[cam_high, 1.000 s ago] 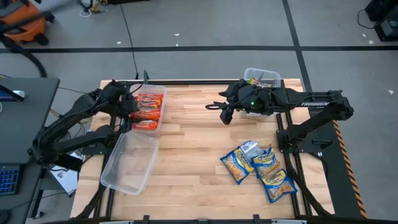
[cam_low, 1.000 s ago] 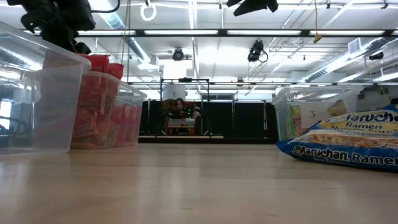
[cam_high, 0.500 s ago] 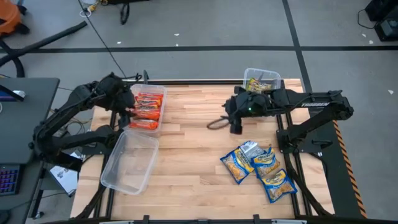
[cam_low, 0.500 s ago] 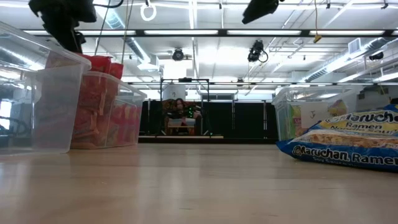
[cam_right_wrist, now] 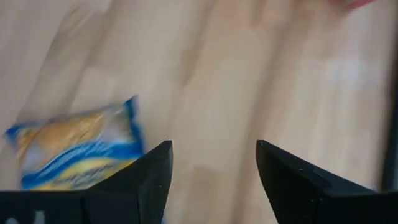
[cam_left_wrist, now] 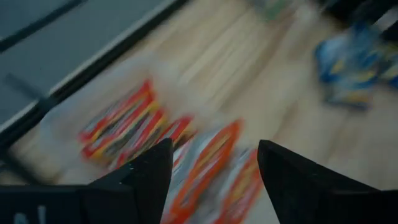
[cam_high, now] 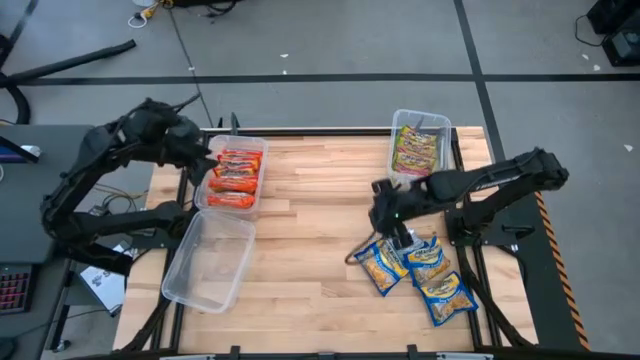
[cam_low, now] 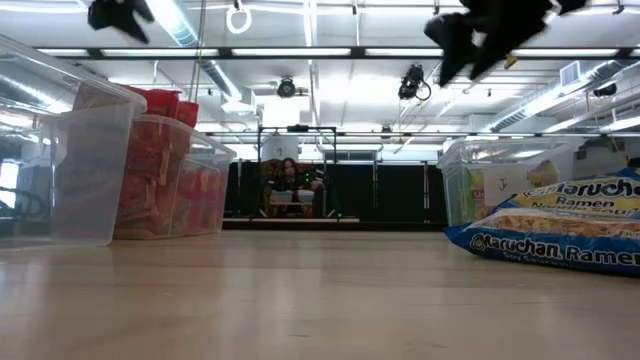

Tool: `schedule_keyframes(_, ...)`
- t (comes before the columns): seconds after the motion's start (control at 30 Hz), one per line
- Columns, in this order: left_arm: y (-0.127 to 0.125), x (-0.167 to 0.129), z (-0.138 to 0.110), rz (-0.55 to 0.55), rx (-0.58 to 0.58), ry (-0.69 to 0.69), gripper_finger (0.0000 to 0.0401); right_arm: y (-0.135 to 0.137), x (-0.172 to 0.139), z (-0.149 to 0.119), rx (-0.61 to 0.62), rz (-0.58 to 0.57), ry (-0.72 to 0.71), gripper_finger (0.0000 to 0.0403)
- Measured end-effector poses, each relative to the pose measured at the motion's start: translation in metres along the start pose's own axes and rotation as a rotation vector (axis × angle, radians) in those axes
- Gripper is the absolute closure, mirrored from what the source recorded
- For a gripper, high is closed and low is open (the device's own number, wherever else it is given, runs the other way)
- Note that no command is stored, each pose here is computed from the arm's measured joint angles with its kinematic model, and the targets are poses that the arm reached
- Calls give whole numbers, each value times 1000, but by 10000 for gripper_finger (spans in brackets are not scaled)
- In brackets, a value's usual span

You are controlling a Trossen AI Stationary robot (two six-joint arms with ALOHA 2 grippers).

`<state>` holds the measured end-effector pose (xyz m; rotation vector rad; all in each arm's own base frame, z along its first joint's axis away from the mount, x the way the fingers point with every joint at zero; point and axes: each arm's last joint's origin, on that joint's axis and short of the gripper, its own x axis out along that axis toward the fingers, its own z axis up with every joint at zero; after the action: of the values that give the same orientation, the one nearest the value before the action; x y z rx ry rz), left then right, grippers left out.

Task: Sort Maruchan noodles
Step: Put the blue noodle pack into the bottom transparent bin

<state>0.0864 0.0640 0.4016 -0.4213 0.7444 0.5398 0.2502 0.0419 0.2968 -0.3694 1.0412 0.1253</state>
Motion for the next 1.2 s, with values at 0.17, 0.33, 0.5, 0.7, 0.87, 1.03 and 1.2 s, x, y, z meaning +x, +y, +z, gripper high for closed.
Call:
schedule_keyframes(0.17,-19,-3,6,-118,-47,-87,168,29,26,-21,-83,88,79,163)
schedule_keyframes(0.33,-53,17,23,-197,-4,-121,169,51,41,-37,-122,121,119,162)
schedule_keyframes(0.5,-96,40,37,-266,91,-204,170,68,49,-48,-164,153,131,162)
schedule_keyframes(0.7,-132,64,37,-289,159,-187,170,92,74,-59,-175,273,-26,162)
schedule_keyframes(0.87,-149,75,29,-307,206,-133,170,113,88,-59,-239,262,47,162)
schedule_keyframes(1.03,-155,79,25,-318,140,-94,170,116,85,-44,-125,146,240,163)
schedule_keyframes(1.2,-172,85,21,-348,111,-88,170,116,58,-42,189,143,297,163)
